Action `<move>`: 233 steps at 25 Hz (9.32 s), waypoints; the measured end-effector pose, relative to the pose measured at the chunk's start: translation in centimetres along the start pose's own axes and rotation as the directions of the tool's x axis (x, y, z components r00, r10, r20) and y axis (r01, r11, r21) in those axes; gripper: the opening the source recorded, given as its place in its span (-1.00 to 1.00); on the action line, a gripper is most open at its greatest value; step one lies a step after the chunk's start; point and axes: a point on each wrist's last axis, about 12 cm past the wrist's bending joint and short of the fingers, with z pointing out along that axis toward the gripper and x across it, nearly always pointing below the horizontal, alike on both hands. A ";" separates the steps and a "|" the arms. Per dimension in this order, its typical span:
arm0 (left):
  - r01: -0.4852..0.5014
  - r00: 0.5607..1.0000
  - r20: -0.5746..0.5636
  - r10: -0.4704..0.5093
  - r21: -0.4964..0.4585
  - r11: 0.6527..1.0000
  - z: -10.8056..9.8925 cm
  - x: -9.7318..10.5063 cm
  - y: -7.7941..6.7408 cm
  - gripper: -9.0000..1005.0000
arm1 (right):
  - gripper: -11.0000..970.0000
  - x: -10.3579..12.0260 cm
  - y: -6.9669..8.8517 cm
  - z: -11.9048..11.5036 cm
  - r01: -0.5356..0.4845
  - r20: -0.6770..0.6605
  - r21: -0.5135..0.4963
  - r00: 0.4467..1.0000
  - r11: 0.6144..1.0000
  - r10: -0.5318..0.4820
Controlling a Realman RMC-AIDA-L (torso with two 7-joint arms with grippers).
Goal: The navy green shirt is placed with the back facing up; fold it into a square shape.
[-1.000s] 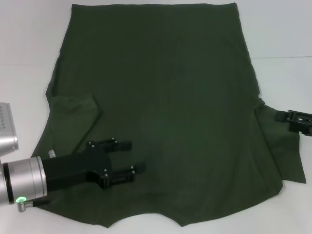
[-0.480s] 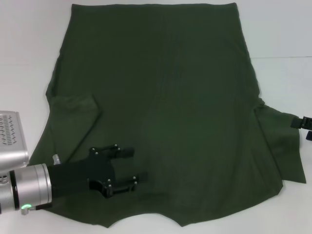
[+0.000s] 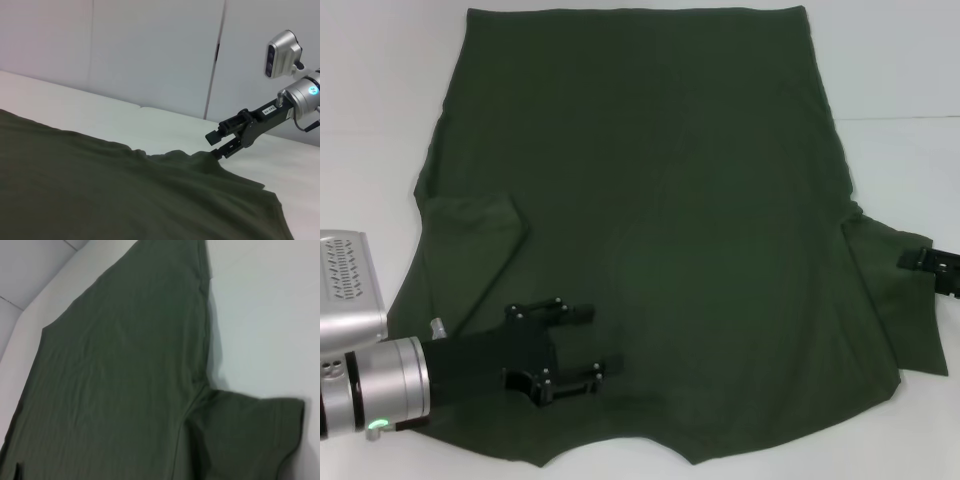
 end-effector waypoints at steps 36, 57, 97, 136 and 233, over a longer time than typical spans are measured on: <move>0.031 0.999 -0.010 -0.031 -0.019 0.999 0.0 -0.4 0.6 0.47 | 0.79 4.8 -0.6 -0.6 -0.080 0.029 -0.113 0.996 0.990 0.083; 0.022 0.999 -0.039 -0.023 -0.019 1.000 0.0 -0.8 1.2 0.47 | 0.17 6.1 -1.1 -0.5 -0.112 0.118 -0.151 0.984 0.982 0.130; 0.041 0.999 -0.025 -0.042 -0.033 0.999 -0.1 -0.5 1.0 0.47 | -0.91 -1.0 -0.7 -1.0 0.012 0.245 -0.101 0.970 0.995 0.013; 0.084 0.996 -0.001 -0.084 -0.068 0.994 -0.5 -0.5 1.3 0.47 | -0.45 -1.8 11.6 8.4 0.286 0.015 -0.350 0.954 0.892 -0.300; 0.220 0.915 -0.251 -0.317 -0.350 0.911 -12.4 2.3 0.9 0.47 | 0.91 2.8 13.2 7.2 0.606 0.187 -0.573 0.752 0.552 -0.632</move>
